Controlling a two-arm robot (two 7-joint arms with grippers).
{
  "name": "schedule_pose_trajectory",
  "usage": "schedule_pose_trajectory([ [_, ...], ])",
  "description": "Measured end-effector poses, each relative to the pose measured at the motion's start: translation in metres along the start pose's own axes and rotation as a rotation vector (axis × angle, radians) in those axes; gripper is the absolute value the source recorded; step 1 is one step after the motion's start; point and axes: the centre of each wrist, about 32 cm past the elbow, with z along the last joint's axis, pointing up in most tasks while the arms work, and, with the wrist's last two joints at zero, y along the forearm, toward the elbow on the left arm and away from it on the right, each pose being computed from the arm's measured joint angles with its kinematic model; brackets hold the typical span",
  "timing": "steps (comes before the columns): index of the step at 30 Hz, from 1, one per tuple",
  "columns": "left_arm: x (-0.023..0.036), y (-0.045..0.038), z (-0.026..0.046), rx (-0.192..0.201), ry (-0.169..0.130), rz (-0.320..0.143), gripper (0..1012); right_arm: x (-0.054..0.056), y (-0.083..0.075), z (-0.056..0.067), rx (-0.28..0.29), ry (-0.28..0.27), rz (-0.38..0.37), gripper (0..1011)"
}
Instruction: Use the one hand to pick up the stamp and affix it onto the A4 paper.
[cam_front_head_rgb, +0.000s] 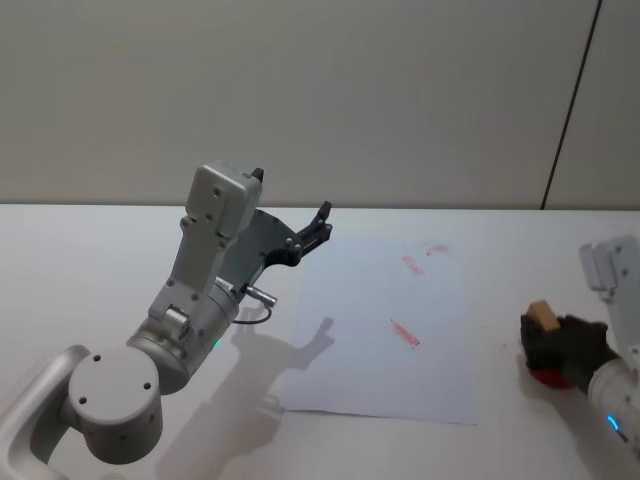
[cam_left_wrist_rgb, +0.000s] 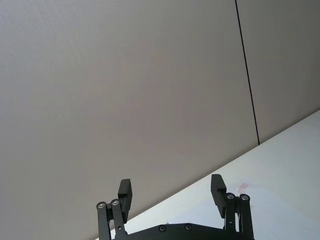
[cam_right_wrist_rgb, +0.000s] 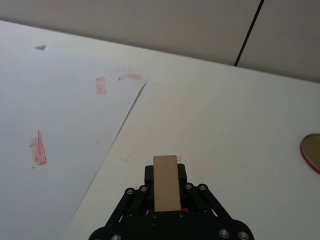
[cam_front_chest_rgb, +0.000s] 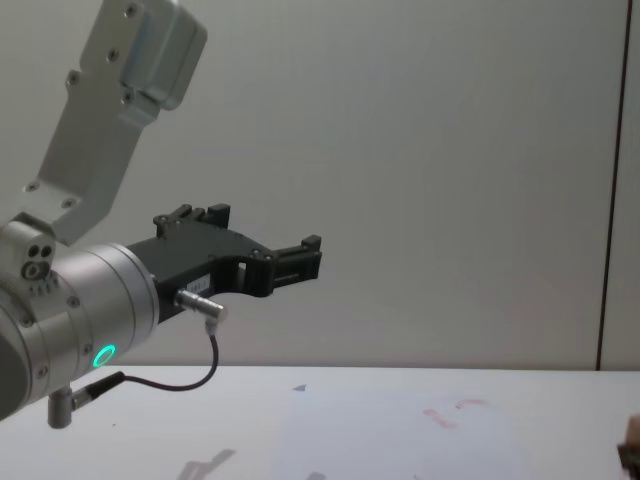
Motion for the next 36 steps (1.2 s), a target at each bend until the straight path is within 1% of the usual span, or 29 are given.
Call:
schedule_pose_trajectory([
  [1,0.0000,0.0000,0.0000,0.000,0.000,0.000,1003,0.001,0.000,0.002,0.018,-0.006,-0.004,221],
  [6,0.0000,0.0000,0.0000,0.000,0.000,0.000,1003,0.002,0.002,0.009,0.062,-0.021,-0.008,220],
  [7,0.0000,0.0000,0.0000,0.000,0.000,0.000,1003,0.002,0.002,0.013,0.084,-0.028,-0.006,221],
  [8,0.0000,0.0000,0.0000,0.000,0.000,0.000,1003,0.002,0.003,0.014,0.092,-0.030,-0.005,220],
  [11,0.0000,0.0000,0.0000,0.000,0.000,0.000,1003,0.002,0.004,0.022,0.136,-0.046,0.013,221],
  [15,0.0000,0.0000,0.0000,0.000,0.000,0.000,1003,0.002,0.005,0.028,0.166,-0.057,0.035,220],
  [19,0.0000,0.0000,0.0000,0.000,0.000,0.000,1003,0.000,0.008,0.036,0.195,-0.072,0.083,221],
  [25,0.0000,0.0000,0.0000,0.000,0.000,0.000,1003,-0.004,0.013,0.042,0.203,-0.082,0.150,221],
  [28,0.0000,0.0000,0.0000,0.000,0.000,0.000,1003,-0.008,0.018,0.045,0.189,-0.086,0.208,221],
  [29,0.0000,0.0000,0.0000,0.000,0.000,0.000,1003,-0.008,0.018,0.045,0.189,-0.086,0.208,221],
  [32,0.0000,0.0000,0.0000,0.000,0.000,0.000,1003,-0.012,0.024,0.046,0.161,-0.088,0.255,221],
  [34,0.0000,0.0000,0.0000,0.000,0.000,0.000,1003,-0.015,0.029,0.046,0.140,-0.091,0.278,220],
  [35,0.0000,0.0000,0.0000,0.000,0.000,0.000,1003,-0.015,0.029,0.046,0.140,-0.091,0.278,220],
  [36,0.0000,0.0000,0.0000,0.000,0.000,0.000,1003,-0.017,0.031,0.046,0.125,-0.094,0.292,220],
])
